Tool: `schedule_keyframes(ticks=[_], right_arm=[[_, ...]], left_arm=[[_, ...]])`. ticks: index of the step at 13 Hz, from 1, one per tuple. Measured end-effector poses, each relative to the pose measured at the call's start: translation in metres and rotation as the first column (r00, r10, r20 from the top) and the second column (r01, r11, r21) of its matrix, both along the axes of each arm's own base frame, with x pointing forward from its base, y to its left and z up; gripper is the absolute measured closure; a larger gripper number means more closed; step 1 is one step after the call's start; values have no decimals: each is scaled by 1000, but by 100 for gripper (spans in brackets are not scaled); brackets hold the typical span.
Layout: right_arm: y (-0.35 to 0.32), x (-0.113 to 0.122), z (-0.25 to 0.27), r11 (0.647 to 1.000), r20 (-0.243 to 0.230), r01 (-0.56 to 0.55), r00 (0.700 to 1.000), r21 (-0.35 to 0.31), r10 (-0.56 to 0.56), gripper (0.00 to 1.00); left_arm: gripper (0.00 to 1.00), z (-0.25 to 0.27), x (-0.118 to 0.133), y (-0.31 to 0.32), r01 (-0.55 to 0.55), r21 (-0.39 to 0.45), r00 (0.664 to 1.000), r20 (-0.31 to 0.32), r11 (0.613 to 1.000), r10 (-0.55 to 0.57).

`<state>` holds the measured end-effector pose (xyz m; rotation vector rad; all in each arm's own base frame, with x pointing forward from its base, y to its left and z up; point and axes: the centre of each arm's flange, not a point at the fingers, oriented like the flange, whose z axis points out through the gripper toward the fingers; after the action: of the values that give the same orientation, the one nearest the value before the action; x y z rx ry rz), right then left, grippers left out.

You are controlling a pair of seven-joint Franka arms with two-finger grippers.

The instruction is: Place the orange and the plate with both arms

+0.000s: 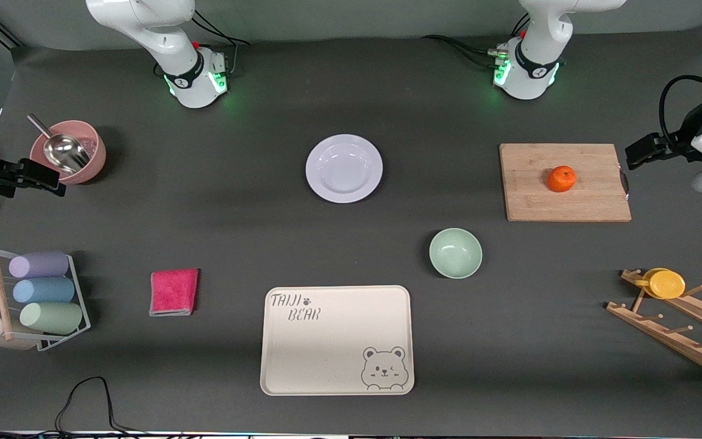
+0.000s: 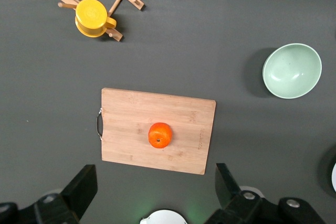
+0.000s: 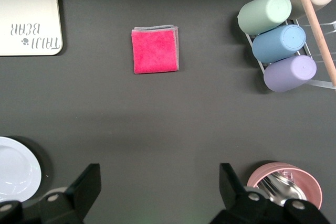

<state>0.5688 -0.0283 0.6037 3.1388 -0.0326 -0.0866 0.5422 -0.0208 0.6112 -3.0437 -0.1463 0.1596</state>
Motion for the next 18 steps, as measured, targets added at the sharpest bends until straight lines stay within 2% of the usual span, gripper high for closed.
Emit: schedule_keyframes(ticks=[13, 16, 18], right_arm=[[0, -1, -4, 1000, -12, 0, 1000, 1, 0, 0], [-8, -12, -5, 1000, -40, 15, 999, 4, -15, 0], [-15, -35, -2, 1000, -45, 29, 999, 12, -28, 0]], left_arm=[[0, 1, 5, -7, 15, 3, 1000, 7, 1000, -15], [0, 4, 5, 20, 44, -4, 999, 3, 999, -44], [0, 9, 0, 55, 36, -11, 999, -2, 999, -36]])
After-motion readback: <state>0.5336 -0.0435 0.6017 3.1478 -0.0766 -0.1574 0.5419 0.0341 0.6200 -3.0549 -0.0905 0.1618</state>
